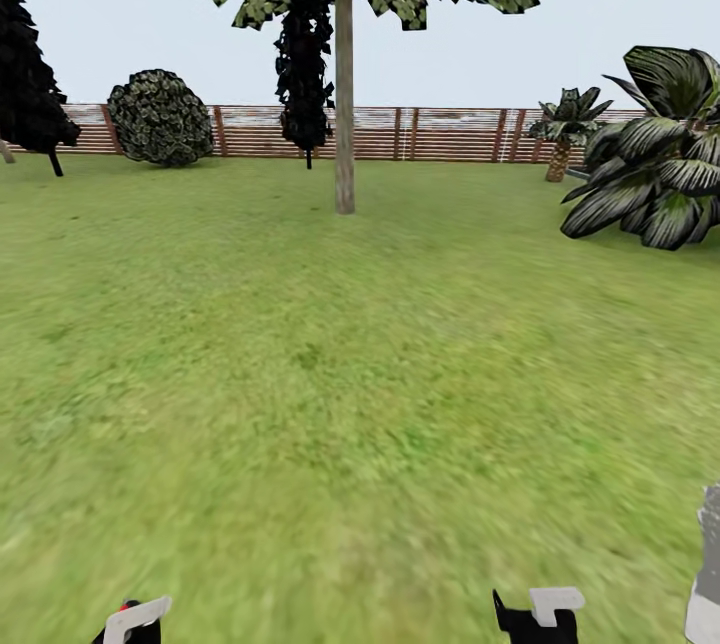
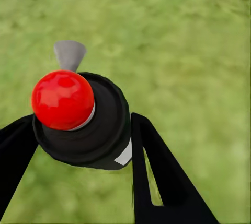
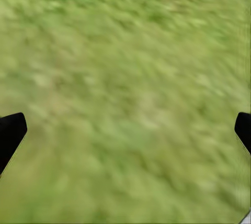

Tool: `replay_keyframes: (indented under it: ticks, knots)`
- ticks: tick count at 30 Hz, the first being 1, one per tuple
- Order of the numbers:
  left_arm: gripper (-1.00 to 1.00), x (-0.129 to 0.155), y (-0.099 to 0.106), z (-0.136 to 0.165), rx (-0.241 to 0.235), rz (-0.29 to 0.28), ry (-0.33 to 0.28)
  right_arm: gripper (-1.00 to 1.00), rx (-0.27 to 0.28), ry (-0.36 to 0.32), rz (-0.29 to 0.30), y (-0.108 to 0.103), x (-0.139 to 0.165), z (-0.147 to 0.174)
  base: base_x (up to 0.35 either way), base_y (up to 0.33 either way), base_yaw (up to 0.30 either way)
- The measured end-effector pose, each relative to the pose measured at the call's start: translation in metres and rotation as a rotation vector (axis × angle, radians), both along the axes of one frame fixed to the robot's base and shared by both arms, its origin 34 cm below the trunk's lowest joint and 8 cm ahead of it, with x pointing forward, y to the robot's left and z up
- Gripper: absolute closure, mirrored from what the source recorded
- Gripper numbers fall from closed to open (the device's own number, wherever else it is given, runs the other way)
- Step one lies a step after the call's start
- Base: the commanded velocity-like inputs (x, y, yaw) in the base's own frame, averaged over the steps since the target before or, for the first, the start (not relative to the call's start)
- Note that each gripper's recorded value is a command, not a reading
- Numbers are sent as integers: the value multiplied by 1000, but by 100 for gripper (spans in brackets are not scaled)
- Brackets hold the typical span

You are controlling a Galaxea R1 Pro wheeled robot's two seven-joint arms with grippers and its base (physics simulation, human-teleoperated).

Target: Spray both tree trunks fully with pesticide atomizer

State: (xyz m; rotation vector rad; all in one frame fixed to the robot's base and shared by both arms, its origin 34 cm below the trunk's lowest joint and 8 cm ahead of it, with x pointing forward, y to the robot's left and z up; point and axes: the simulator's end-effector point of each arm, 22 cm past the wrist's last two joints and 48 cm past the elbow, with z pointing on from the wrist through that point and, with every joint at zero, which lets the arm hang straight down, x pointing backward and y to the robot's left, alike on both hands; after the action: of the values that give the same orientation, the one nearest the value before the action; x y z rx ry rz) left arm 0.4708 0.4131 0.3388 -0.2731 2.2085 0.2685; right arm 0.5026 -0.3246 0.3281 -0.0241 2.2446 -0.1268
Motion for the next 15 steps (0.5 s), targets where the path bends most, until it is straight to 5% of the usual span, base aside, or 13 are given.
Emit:
replay_keyframes:
  ticks: [15]
  knots:
    - [100,0,0,0,0,0,0,-100,-1,1,0,0,0,0,339,0,0]
